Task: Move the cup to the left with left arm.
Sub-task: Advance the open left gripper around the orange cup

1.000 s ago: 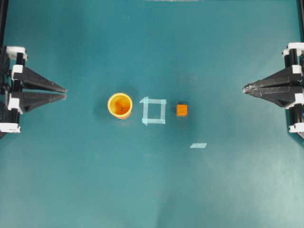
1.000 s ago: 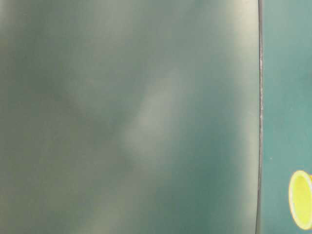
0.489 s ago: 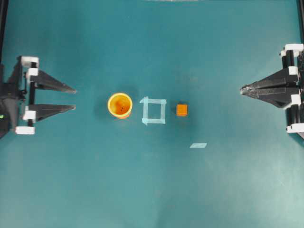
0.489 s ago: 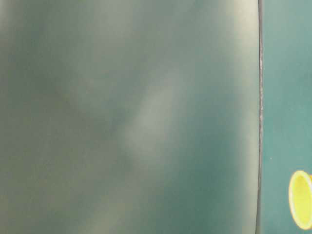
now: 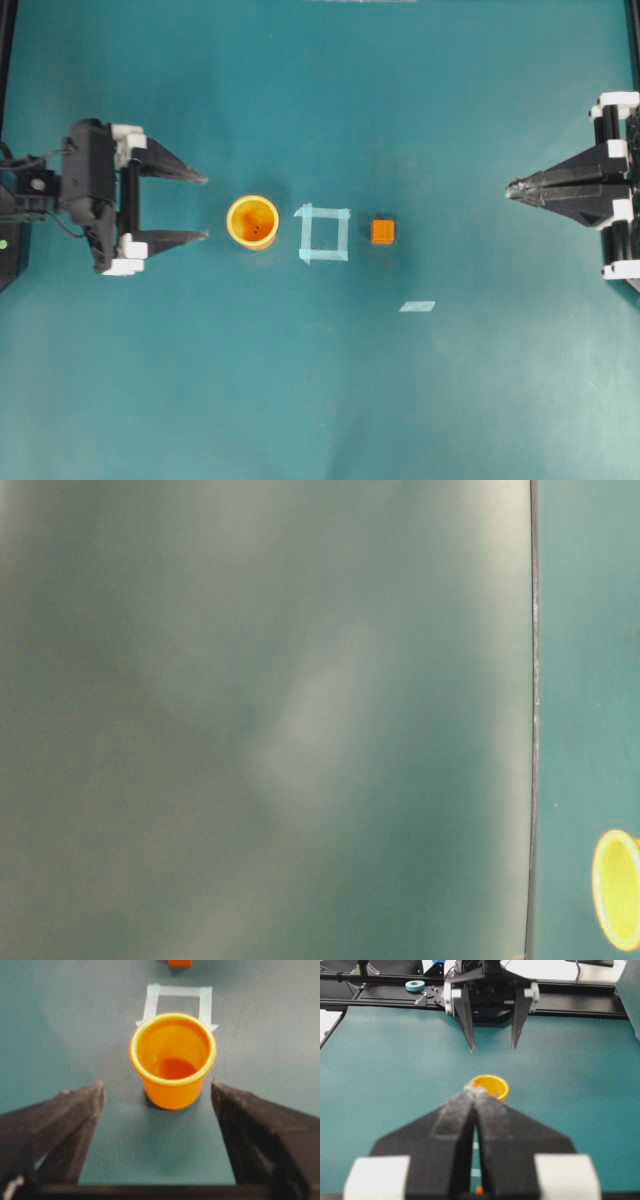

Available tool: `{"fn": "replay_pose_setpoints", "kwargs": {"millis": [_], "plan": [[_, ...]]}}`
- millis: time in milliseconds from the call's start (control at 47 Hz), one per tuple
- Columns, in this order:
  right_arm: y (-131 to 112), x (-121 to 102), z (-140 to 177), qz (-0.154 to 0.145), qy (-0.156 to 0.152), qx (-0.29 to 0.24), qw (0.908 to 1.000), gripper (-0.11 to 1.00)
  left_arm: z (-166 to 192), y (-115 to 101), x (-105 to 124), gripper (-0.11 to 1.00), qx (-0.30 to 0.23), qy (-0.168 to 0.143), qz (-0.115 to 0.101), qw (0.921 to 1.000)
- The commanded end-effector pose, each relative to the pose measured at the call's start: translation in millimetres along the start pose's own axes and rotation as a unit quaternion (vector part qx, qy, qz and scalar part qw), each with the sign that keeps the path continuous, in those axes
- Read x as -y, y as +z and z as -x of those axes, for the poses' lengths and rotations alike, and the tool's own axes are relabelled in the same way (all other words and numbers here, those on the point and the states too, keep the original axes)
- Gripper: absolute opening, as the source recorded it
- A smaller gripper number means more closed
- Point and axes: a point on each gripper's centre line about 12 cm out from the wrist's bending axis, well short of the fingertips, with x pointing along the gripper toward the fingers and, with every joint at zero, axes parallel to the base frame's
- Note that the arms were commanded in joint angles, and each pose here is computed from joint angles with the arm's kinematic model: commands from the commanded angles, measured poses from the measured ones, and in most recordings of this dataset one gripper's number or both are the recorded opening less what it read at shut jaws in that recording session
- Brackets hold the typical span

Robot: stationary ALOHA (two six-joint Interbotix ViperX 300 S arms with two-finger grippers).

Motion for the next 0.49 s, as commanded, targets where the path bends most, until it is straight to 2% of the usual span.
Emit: {"fn": "replay_pose_setpoints", "kwargs": {"millis": [0,255,468], "plan": [[10.7,0.6,-2.0,0.002,-0.001,0.014,0.9999,-0.01,-8.1,2.6,-0.8,0.83,0.007,0.001,-0.001,1.0],[10.4,0.8,-1.7,0.006,-0.001,0.014,0.9999,-0.01,-21.2,-15.1,0.2,0.83,-0.007,-0.001,-0.001,1.0],[11.3,1.4,-1.5,0.011,-0.003,0.015,0.9998,-0.01,-34.4,-18.6,2.9,0.83,-0.015,-0.006,-0.002,0.9999]]}}
